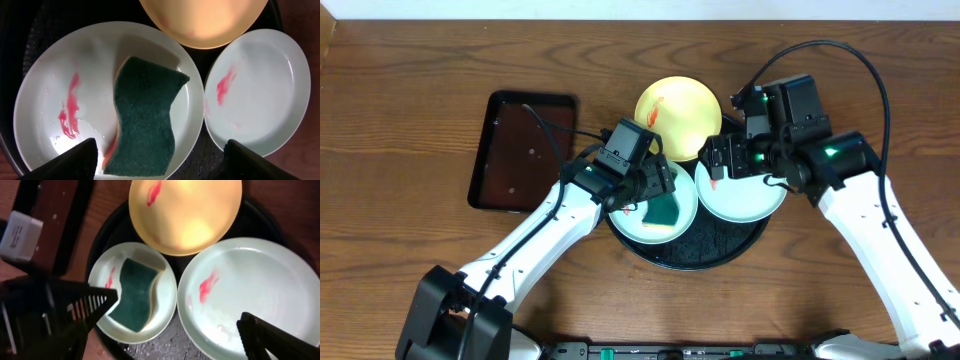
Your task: Clean dirty plates on tray and stack at the side
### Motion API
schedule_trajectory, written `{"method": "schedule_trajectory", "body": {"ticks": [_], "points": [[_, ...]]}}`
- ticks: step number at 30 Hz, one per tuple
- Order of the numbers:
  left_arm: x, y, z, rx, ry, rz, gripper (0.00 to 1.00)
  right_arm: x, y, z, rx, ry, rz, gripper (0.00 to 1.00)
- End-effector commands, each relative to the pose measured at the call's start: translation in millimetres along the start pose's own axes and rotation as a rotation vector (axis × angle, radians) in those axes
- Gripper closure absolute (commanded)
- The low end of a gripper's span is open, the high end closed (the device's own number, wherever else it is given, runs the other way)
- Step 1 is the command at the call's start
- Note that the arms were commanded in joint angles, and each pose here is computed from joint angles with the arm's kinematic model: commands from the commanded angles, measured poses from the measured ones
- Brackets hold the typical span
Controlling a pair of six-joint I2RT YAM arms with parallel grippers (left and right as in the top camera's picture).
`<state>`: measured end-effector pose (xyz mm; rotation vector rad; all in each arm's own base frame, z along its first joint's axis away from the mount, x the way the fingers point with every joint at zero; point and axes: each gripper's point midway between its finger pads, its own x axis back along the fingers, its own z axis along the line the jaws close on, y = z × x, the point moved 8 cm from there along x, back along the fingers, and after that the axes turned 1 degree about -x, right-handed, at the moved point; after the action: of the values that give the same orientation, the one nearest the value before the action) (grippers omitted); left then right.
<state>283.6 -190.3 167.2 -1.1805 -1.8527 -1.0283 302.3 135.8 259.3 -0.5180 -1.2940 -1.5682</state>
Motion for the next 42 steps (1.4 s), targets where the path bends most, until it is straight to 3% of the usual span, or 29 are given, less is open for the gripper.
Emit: {"method": "schedule_trajectory", "body": {"ticks": [1, 4, 10, 30, 32, 34, 37, 38, 39, 42], "points": [[-4, 0, 4, -0.005, 0.022, 0.001, 0.19, -1, 5, 3, 0.000, -0.006, -0.012, 0.04], [-4, 0, 4, -0.005, 0.022, 0.001, 0.19, -2, 4, 3, -0.002, -0.009, -0.004, 0.05], [-4, 0, 4, -0.005, 0.022, 0.001, 0.19, -3, -2, 1, -0.057, -0.018, 0.033, 0.27], [-4, -3, 7, -0.002, 0.047, 0.014, 0.19, -3, -7, 1, -0.074, -0.025, 0.058, 0.22], [-3, -4, 10, 0.000, 0.063, 0.024, 0.27, -3, -7, 1, -0.074, -0.025, 0.058, 0.21], [-3, -5, 10, -0.012, 0.064, 0.027, 0.28, -3, -7, 1, -0.074, -0.025, 0.059, 0.20], [-3, -5, 10, -0.041, 0.065, 0.029, 0.37, -4, -5, 1, -0.072, -0.024, 0.052, 0.20], [-3, -5, 11, -0.041, 0.067, 0.031, 0.46, -6, -3, 1, -0.064, -0.023, 0.039, 0.24], [-3, -5, 11, -0.040, 0.067, 0.031, 0.49, -7, -1, 1, -0.056, -0.022, 0.034, 0.30], [-3, -6, 11, -0.040, 0.069, 0.034, 0.49, -14, 0, -1, -0.051, -0.031, 0.041, 0.35]]}}
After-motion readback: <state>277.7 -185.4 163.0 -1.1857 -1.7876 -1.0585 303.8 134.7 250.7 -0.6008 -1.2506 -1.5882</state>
